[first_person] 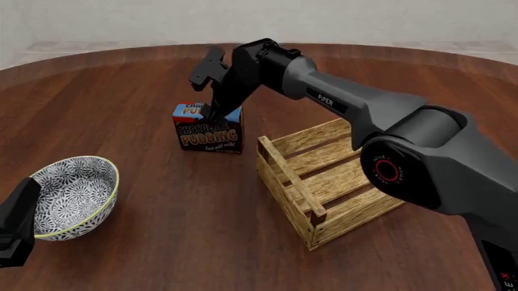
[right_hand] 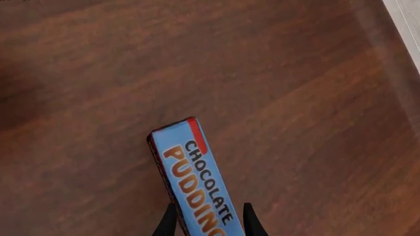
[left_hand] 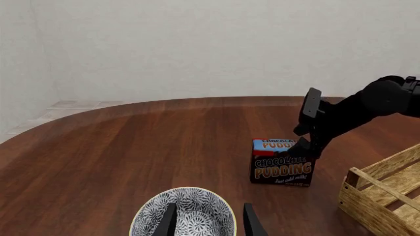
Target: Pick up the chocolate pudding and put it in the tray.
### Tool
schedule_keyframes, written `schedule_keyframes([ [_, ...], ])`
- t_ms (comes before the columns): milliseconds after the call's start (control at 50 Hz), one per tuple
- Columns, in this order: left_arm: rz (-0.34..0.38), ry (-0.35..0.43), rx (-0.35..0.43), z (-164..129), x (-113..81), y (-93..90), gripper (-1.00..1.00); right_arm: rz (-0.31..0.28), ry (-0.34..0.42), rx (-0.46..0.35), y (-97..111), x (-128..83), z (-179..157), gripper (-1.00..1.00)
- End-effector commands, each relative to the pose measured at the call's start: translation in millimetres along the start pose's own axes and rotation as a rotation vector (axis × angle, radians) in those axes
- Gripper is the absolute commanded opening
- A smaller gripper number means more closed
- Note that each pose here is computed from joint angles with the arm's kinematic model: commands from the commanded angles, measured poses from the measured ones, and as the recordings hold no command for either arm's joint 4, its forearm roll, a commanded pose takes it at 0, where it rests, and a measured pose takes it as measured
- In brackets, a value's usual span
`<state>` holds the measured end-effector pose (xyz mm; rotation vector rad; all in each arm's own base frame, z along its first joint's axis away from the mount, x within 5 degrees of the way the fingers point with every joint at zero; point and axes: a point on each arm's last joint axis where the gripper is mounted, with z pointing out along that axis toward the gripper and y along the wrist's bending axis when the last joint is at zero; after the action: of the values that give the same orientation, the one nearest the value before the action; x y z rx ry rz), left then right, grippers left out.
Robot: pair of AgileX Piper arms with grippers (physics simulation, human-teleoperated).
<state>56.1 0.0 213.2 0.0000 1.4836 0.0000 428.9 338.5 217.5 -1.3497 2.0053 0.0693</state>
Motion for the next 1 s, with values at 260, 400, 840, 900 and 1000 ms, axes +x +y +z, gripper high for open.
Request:
schedule_keyframes([
  [260, 0.0, 0.0, 0.0, 0, 0.0, 0.0, 1.0, 0.006, 0.005, -0.003, 1, 1, 8, 1.0],
  [400, 0.0, 0.0, 0.0, 0, 0.0, 0.0, 1.0, 0.008, 0.004, -0.003, 1, -1, 9, 1.0],
  [840, 0.0, 0.0, 0.0, 0, 0.0, 0.0, 1.0, 0.014, 0.008, -0.008, 2, -1, 18, 1.0],
  [900, 0.0, 0.0, 0.0, 0, 0.0, 0.0, 1.0, 0.014, 0.007, -0.008, 2, -2, 18, 1.0],
  [1000, 0.0, 0.0, 0.0, 0, 0.0, 0.0, 1.0, 0.018, 0.009, -0.007, 1, -2, 21, 1.0],
])
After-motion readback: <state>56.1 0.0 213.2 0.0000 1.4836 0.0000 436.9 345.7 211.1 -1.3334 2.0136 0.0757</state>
